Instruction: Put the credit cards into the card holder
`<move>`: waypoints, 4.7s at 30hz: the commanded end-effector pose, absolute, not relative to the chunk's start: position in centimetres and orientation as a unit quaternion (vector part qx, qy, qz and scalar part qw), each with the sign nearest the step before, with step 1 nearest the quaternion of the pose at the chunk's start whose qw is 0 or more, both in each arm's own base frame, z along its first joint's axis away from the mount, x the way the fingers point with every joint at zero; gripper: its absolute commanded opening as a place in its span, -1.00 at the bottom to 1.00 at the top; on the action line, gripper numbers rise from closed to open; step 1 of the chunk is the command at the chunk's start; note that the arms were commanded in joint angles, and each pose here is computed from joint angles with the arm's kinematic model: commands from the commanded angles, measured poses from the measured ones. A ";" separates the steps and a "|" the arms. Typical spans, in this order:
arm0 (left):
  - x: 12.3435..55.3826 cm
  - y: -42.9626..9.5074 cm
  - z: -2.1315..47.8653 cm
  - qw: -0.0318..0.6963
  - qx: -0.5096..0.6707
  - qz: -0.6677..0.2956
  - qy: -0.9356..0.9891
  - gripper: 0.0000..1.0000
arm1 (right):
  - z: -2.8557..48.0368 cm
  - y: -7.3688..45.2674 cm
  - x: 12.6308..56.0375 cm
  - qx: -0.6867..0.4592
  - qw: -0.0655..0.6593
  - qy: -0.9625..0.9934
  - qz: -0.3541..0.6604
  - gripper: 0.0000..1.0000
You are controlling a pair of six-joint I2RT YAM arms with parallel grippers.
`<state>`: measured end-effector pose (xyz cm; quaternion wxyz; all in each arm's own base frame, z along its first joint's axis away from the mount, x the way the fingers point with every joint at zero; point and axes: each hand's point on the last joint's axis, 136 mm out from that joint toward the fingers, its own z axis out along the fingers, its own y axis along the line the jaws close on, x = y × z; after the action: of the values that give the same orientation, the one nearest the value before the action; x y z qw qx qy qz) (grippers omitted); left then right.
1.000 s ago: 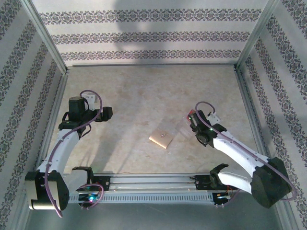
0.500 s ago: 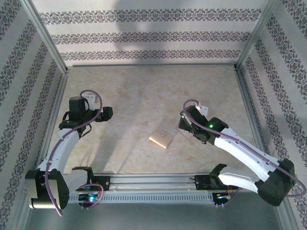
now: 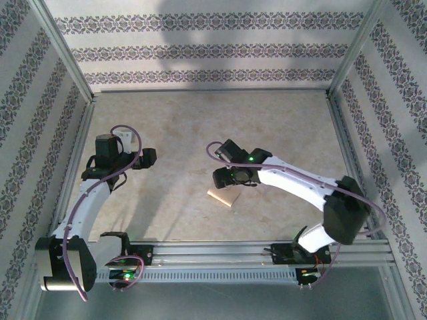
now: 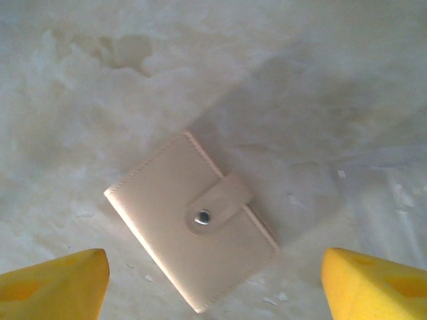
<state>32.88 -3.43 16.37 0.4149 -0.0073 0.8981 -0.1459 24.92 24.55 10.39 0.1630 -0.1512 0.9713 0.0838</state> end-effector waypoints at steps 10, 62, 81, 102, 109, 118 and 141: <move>33.2 -3.3 17.8 0.434 -0.008 -0.145 0.889 0.99 | 5.3 27.1 25.5 -0.138 0.069 0.968 0.196 0.71; 24.3 -26.3 6.9 0.050 0.055 -0.442 0.894 0.24 | 3.0 22.4 20.3 0.072 0.110 0.952 0.278 -0.18; 25.4 -28.2 4.5 0.005 0.009 -0.461 0.887 0.19 | 1.0 25.9 20.2 0.045 0.088 0.955 0.281 -0.34; 26.2 -31.2 3.4 -0.047 0.006 -0.474 0.879 -0.46 | 0.5 26.2 20.0 0.039 0.083 0.959 0.268 -0.37; 26.7 -30.8 5.1 -0.018 0.022 -0.461 0.887 -1.00 | 2.7 25.4 20.2 0.035 0.124 0.955 0.266 -0.18; 27.2 -28.9 10.0 0.061 0.067 -0.454 0.886 -1.00 | 10.9 22.4 19.6 0.019 0.219 0.940 0.260 0.01; 29.4 -24.8 15.4 0.170 0.087 -0.444 0.875 -1.00 | 15.3 31.4 23.4 -0.063 0.222 0.946 0.229 -0.12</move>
<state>29.77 -24.59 13.84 0.1621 0.0739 0.8856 -0.4289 23.35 31.36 15.51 0.2265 -0.0576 0.9405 0.2464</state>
